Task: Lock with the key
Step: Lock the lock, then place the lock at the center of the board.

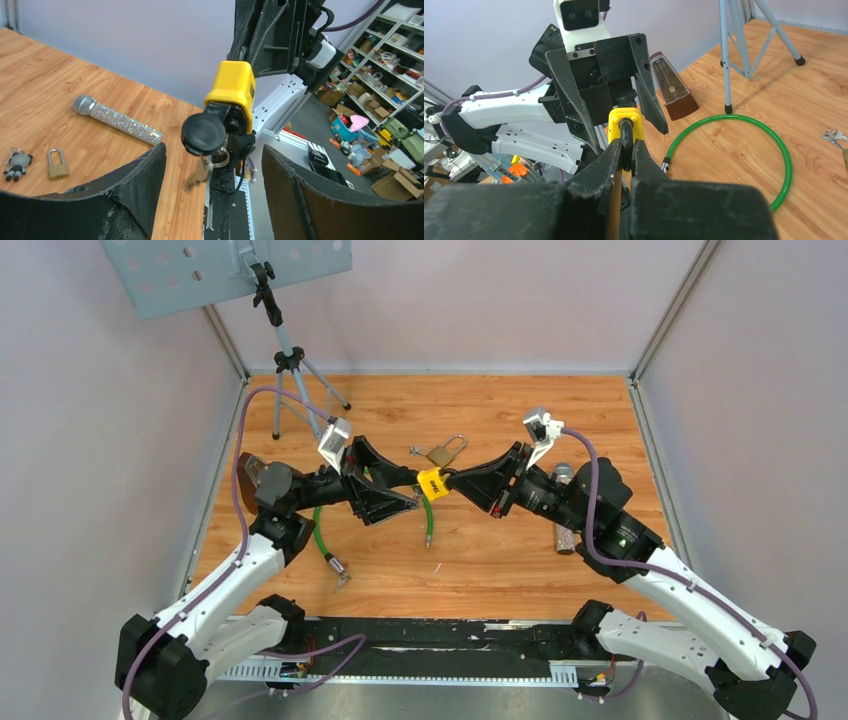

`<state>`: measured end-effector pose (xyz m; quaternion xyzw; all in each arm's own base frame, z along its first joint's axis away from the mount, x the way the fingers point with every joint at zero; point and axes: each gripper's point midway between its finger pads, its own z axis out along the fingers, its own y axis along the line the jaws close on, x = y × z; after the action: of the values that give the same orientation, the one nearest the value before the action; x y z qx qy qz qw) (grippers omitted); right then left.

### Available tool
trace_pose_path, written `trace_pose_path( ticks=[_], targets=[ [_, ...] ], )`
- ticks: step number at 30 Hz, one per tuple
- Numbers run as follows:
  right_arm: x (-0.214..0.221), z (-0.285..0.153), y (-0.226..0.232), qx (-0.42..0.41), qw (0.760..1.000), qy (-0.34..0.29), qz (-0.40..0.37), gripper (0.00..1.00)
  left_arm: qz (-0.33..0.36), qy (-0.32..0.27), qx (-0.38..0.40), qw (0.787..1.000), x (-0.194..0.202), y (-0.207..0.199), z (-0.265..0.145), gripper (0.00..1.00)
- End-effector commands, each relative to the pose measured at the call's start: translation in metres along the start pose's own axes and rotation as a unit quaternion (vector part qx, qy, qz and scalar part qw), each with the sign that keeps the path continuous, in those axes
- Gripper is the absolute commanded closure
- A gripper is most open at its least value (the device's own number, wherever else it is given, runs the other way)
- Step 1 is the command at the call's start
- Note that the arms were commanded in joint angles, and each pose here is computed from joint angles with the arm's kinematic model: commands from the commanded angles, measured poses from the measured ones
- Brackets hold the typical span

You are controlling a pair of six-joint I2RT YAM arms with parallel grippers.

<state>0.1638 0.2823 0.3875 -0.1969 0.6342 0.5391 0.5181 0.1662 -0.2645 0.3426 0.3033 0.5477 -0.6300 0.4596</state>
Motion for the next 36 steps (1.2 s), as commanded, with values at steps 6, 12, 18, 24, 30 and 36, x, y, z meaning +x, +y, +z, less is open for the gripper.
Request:
trace_pose_path(
  ticks=[6,12,18,24,30,36],
  targets=[
    [-0.038,0.011,0.031,-0.064,0.996,-0.043,-0.044,1.00,-0.025,-0.009,0.078,0.997,-0.005,-0.019,0.004,0.40],
    [-0.047,0.011,0.032,-0.062,0.995,-0.059,-0.049,1.00,-0.019,0.000,0.105,0.994,-0.001,-0.030,0.000,0.64],
    [-0.047,0.008,0.037,-0.074,0.994,-0.058,-0.059,1.00,-0.009,0.031,0.122,0.992,0.010,-0.035,-0.004,0.40],
    [-0.043,0.011,0.033,-0.067,0.995,-0.051,-0.054,1.00,-0.014,0.044,0.113,0.993,0.014,-0.027,-0.002,0.42],
    [-0.040,0.012,0.030,-0.064,0.995,-0.047,-0.054,1.00,-0.031,0.040,0.096,0.994,0.014,-0.015,0.003,0.59],
    [-0.039,0.011,0.028,-0.058,0.996,-0.046,-0.058,1.00,-0.030,0.029,0.092,0.995,0.011,-0.011,0.005,0.82]
  ],
)
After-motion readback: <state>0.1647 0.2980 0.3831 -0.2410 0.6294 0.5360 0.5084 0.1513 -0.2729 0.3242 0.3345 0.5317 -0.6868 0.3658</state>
